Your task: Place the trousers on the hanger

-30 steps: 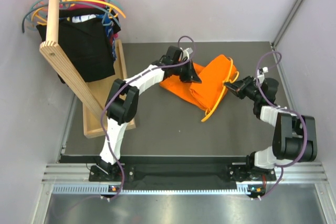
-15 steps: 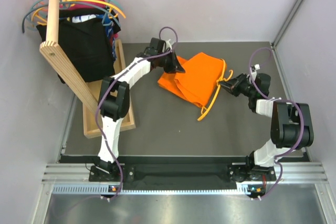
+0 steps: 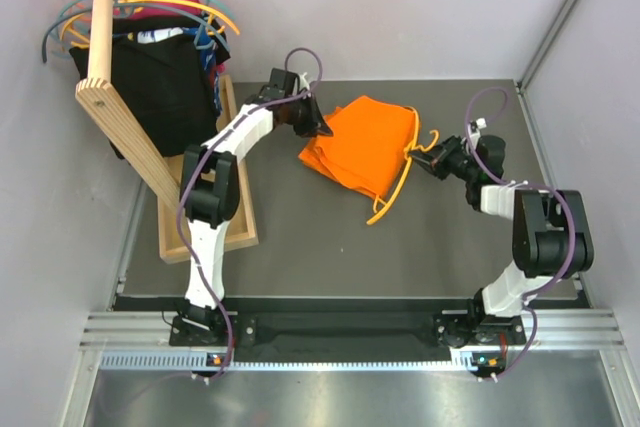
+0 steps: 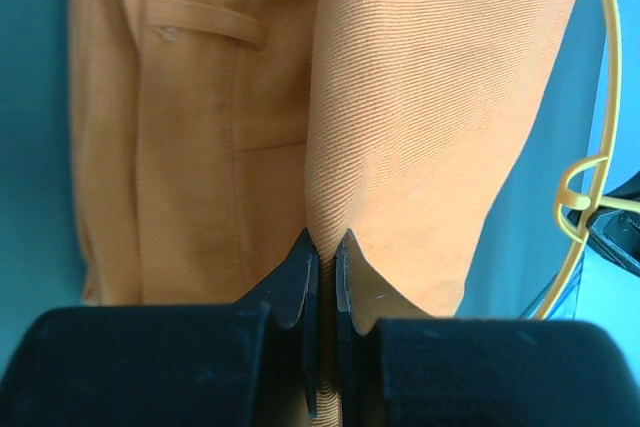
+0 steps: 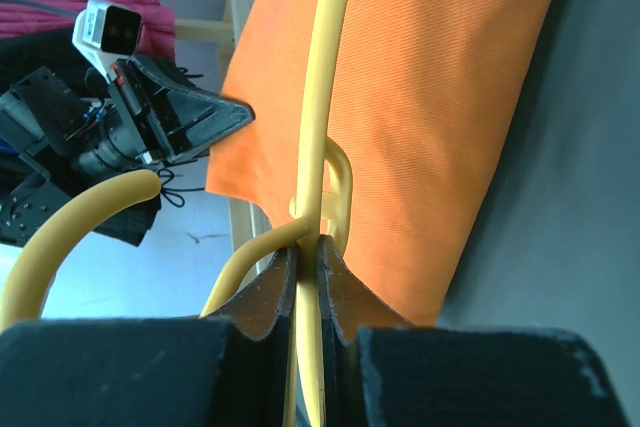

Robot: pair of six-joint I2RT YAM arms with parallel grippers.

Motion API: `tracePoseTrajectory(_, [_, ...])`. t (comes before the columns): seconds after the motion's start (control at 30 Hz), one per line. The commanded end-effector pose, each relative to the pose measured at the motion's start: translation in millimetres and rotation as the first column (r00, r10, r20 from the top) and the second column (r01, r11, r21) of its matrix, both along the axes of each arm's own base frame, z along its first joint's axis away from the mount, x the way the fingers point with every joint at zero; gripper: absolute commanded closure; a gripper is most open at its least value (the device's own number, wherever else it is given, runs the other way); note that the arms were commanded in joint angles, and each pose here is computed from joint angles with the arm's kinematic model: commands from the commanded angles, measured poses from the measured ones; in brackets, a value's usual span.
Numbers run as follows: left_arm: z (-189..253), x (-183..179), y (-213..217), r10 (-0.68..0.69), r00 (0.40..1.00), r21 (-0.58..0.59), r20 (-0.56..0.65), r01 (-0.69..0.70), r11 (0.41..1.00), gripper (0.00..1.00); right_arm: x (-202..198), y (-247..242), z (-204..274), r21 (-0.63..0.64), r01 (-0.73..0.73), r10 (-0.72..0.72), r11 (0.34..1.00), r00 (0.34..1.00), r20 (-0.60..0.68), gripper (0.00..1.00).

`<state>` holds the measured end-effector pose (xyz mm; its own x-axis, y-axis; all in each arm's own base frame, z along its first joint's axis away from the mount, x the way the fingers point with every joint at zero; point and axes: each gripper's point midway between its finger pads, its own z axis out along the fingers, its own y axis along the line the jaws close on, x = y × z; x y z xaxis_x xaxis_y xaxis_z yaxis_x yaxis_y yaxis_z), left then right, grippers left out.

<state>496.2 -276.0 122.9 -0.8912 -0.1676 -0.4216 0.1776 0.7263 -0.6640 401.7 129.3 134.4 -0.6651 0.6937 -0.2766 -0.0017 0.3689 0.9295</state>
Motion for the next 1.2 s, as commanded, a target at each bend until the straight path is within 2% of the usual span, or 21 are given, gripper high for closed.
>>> tracePoseTrajectory(0.0, [87, 47, 42, 0.124, 0.953, 0.019, 0.275, -0.134, 0.991, 1.00, 14, 3, 16, -0.013, 0.001, 0.000, 1.000, 0.997, 0.080, 1.00])
tracePoseTrajectory(0.07, [100, 48, 44, 0.142, 0.941, 0.006, 0.309, -0.151, 0.989, 1.00, 19, 4, 14, -0.018, 0.012, -0.011, 1.000, 0.997, 0.079, 1.00])
tracePoseTrajectory(0.1, [102, 50, 46, 0.149, 0.936, 0.010, 0.317, -0.161, 0.987, 1.00, 15, 21, 13, -0.012, -0.022, 0.023, 1.000, 0.997, 0.077, 1.00])
tracePoseTrajectory(0.27, [66, 57, 75, 0.203, 0.954, 0.041, 0.223, -0.217, 0.975, 1.00, 22, 20, 3, -0.008, -0.004, 0.005, 1.000, 0.998, 0.064, 1.00])
tracePoseTrajectory(0.33, [68, 56, 81, 0.211, 0.947, 0.059, 0.241, -0.231, 0.971, 1.00, 20, 17, 13, -0.026, 0.009, -0.006, 1.000, 0.996, 0.084, 1.00])
tracePoseTrajectory(0.43, [44, 60, 91, 0.212, 0.952, 0.118, 0.220, -0.242, 0.963, 1.00, 18, 10, 4, -0.080, 0.031, -0.026, 0.996, 0.998, 0.064, 1.00])
tracePoseTrajectory(0.53, [16, 57, 87, 0.186, 0.974, 0.100, 0.132, -0.199, 0.975, 1.00, 18, 11, -7, -0.033, 0.017, -0.015, 0.999, 0.999, 0.049, 1.00])
tracePoseTrajectory(0.63, [5, 50, 80, 0.190, 0.976, 0.065, 0.104, -0.197, 0.978, 1.00, 23, 9, 2, -0.035, 0.037, -0.035, 0.999, 0.997, 0.070, 1.00])
tracePoseTrajectory(0.87, [-11, 43, 88, 0.205, 0.976, 0.121, 0.072, -0.213, 0.970, 1.00, 36, 16, 24, -0.029, 0.006, -0.002, 1.000, 0.993, 0.122, 1.00])
tracePoseTrajectory(0.93, [-10, 45, 90, 0.201, 0.977, 0.144, 0.073, -0.210, 0.967, 0.87, 36, 26, 28, -0.030, -0.033, 0.037, 0.999, 0.992, 0.124, 1.00])
tracePoseTrajectory(0.97, [-9, 45, 91, 0.209, 0.975, 0.166, 0.080, -0.219, 0.961, 0.76, 40, 28, 34, -0.035, -0.043, 0.048, 0.998, 0.989, 0.139, 1.00])
tracePoseTrajectory(1.0, [-5, 42, 94, 0.214, 0.973, 0.194, 0.080, -0.226, 0.955, 0.63, 41, 30, 37, -0.035, -0.050, 0.054, 0.998, 0.988, 0.144, 1.00])
tracePoseTrajectory(1.03, [3, 44, 93, 0.207, 0.970, 0.233, 0.125, -0.232, 0.945, 0.41, 40, 32, 39, -0.028, -0.064, 0.067, 0.998, 0.988, 0.142, 1.00])
tracePoseTrajectory(1.1, [25, 39, 81, 0.180, 0.968, 0.265, 0.173, -0.221, 0.938, 0.19, 42, 34, 48, -0.026, -0.075, 0.078, 0.997, 0.985, 0.153, 1.00])
tracePoseTrajectory(1.13, [30, 39, 83, 0.183, 0.963, 0.305, 0.198, -0.238, 0.922, 0.04, 40, 35, 51, -0.032, -0.092, 0.096, 0.995, 0.982, 0.162, 1.00])
tracePoseTrajectory(1.17, [36, 36, 81, 0.185, 0.960, 0.323, 0.209, -0.246, 0.914, 0.04, 41, 36, 55, -0.039, -0.101, 0.106, 0.994, 0.982, 0.159, 1.00])
